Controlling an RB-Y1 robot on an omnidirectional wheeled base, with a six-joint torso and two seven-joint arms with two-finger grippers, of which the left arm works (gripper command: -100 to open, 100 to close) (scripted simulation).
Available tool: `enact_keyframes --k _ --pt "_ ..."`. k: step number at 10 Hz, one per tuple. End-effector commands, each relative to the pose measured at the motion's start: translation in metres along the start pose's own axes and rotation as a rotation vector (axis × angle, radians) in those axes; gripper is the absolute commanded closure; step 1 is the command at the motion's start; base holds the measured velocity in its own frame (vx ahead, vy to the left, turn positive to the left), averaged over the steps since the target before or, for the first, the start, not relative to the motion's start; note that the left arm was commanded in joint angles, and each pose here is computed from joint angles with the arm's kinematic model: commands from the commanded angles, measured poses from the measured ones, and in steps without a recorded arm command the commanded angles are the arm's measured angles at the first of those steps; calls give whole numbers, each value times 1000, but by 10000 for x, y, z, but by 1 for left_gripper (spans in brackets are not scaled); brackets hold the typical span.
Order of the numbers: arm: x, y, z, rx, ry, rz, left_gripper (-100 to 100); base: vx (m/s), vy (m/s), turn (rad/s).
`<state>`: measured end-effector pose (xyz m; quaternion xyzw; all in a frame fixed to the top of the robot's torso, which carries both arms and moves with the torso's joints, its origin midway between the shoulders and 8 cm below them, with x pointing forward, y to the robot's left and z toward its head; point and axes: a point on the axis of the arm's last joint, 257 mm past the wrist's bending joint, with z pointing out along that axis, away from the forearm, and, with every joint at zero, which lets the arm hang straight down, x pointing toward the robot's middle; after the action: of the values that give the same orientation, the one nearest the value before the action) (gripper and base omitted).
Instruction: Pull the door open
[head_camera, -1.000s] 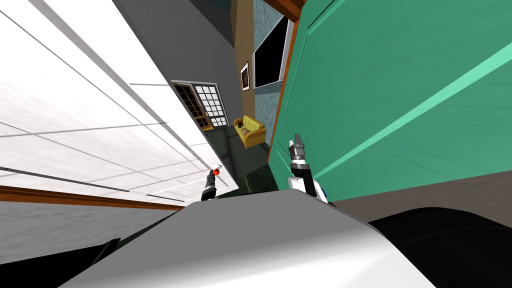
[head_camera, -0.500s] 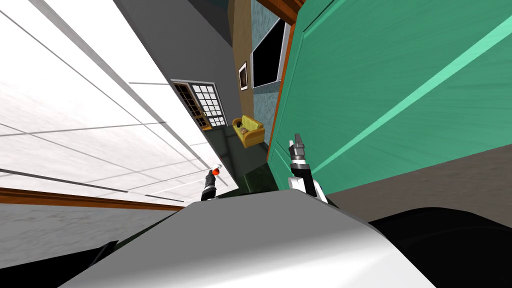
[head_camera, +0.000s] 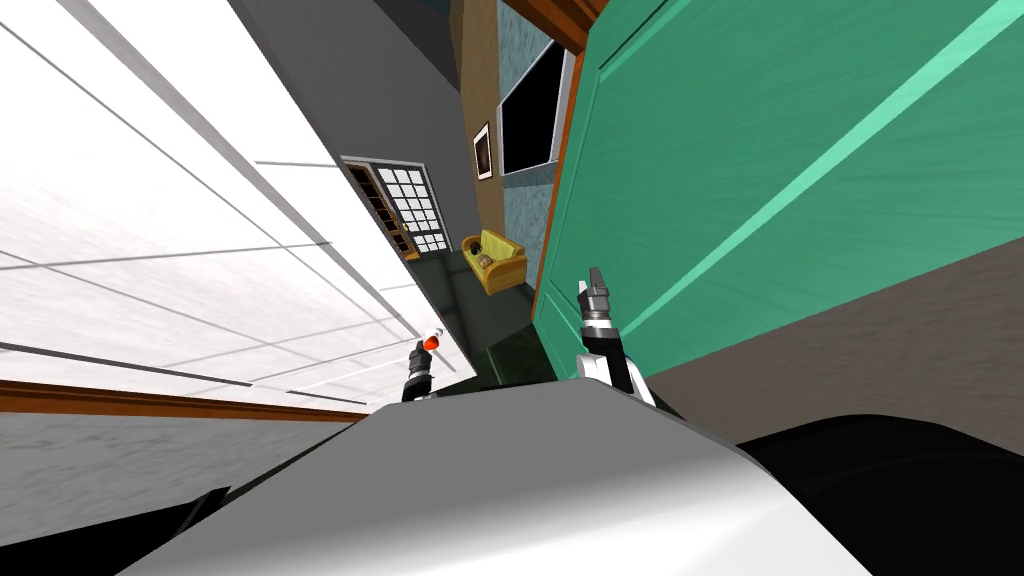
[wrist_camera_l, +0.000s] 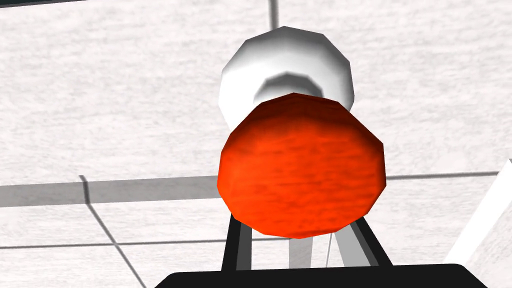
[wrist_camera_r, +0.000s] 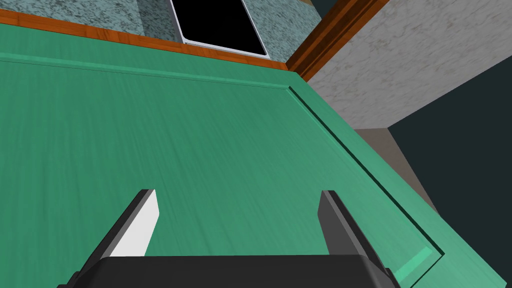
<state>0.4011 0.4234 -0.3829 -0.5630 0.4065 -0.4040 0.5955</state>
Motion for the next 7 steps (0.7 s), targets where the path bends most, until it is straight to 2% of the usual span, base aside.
enact_keyframes --k 1,4,5,6,7 --pt "116 -41 25 12 8 -78 100 -60 16 -89" --pt "108 -40 32 12 3 -145 100 -35 12 -35" --pt "99 -38 39 11 -2 -192 100 -36 11 -67" --pt "99 -38 39 11 -2 -197 100 -33 14 -27" --pt "90 -36 45 11 -6 -245 100 -36 13 -61"
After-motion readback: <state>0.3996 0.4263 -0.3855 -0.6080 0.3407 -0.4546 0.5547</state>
